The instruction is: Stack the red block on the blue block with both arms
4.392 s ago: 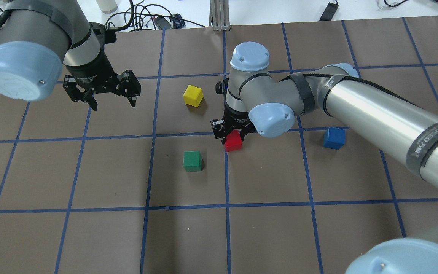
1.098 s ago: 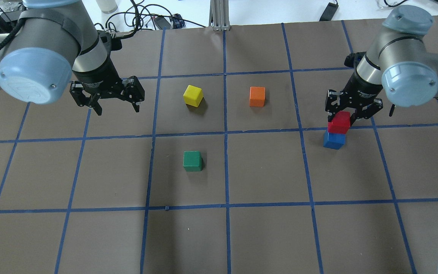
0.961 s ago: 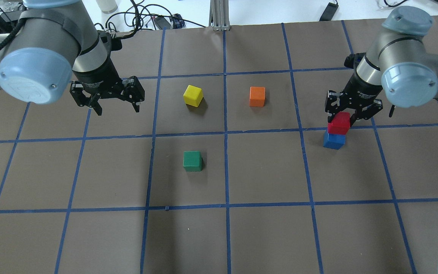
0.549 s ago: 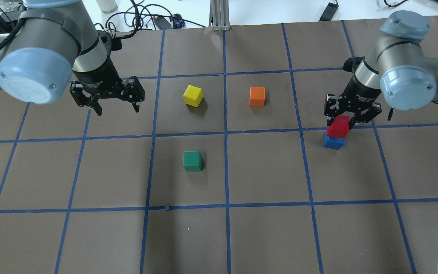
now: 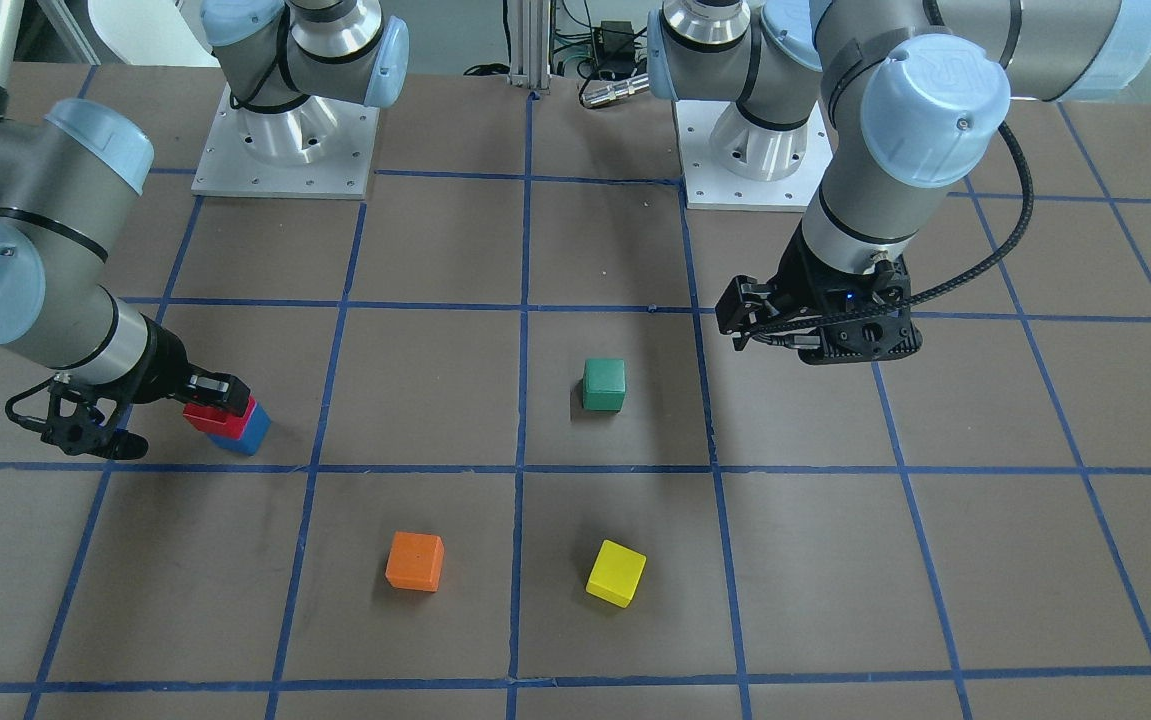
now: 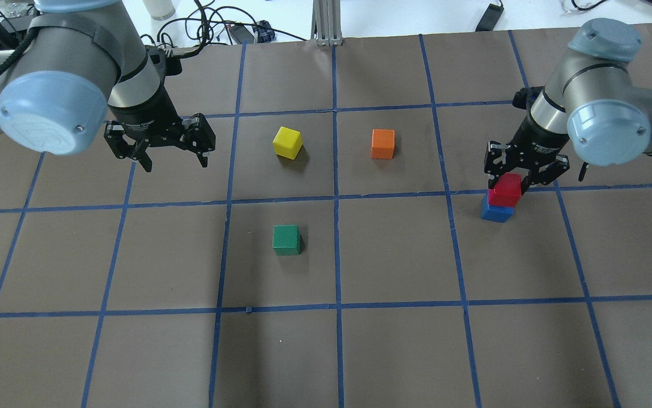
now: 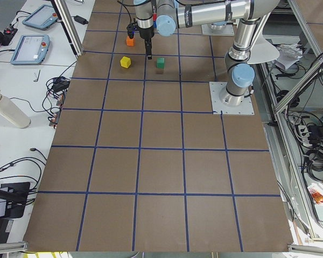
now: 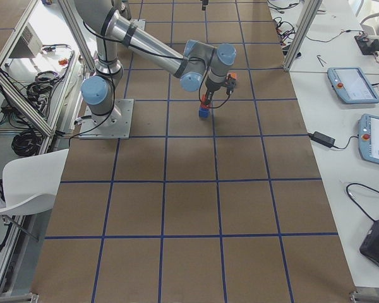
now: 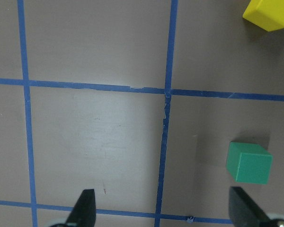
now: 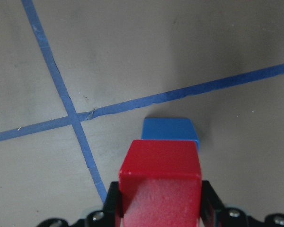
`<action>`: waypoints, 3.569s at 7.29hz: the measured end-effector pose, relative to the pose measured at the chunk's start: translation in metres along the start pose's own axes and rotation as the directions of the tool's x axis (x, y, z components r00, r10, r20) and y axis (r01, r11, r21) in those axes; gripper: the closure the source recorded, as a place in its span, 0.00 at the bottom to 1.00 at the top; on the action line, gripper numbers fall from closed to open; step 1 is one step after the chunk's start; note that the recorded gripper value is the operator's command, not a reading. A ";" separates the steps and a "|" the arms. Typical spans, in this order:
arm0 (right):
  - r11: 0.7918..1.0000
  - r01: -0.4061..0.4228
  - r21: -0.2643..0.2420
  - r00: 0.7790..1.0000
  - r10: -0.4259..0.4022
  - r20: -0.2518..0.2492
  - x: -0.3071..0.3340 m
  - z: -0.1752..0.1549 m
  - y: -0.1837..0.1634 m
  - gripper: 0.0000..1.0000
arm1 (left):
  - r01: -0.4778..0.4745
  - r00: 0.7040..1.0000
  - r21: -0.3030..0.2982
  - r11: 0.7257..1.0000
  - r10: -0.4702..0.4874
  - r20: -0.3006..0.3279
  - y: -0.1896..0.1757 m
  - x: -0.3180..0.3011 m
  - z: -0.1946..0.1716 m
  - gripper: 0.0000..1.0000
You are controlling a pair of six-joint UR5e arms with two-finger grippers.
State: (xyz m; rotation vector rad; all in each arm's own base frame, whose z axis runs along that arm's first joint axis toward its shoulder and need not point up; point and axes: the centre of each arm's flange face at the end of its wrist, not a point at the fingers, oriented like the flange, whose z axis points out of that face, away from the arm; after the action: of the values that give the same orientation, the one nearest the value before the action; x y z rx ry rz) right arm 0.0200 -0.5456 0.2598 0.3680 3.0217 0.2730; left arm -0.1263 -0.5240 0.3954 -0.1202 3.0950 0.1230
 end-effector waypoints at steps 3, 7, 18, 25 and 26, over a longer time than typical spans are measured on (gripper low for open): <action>1.000 0.000 0.007 1.000 0.000 0.002 0.001 0.004 -0.004 0.00 | 0.000 1.000 0.000 1.000 0.000 0.000 0.000 0.000 0.000 0.00; 0.999 0.003 0.038 0.999 -0.002 -0.036 0.003 -0.011 -0.006 0.00 | -0.003 1.000 0.006 1.000 0.003 0.001 0.002 -0.001 -0.003 0.00; 0.959 0.279 0.042 0.950 -0.269 -0.161 -0.163 -0.181 0.107 0.00 | 0.005 0.999 -0.010 1.000 -0.005 0.039 0.056 -0.010 -0.086 0.00; 0.952 0.303 0.049 0.952 -0.299 -0.071 -0.177 -0.197 0.145 0.00 | 0.044 0.999 0.087 0.995 -0.041 -0.034 0.040 0.000 -0.085 0.00; 0.952 0.301 0.050 0.952 -0.297 -0.071 -0.176 -0.197 0.145 0.00 | 0.043 0.999 0.083 0.996 -0.040 -0.034 0.040 0.000 -0.082 0.00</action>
State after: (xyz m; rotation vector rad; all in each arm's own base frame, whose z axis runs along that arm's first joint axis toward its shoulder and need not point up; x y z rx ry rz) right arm 0.2031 -0.4834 0.4907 -0.1002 3.0932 0.1728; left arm -0.1325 -0.4911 0.4804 -0.1848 3.1213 -0.0102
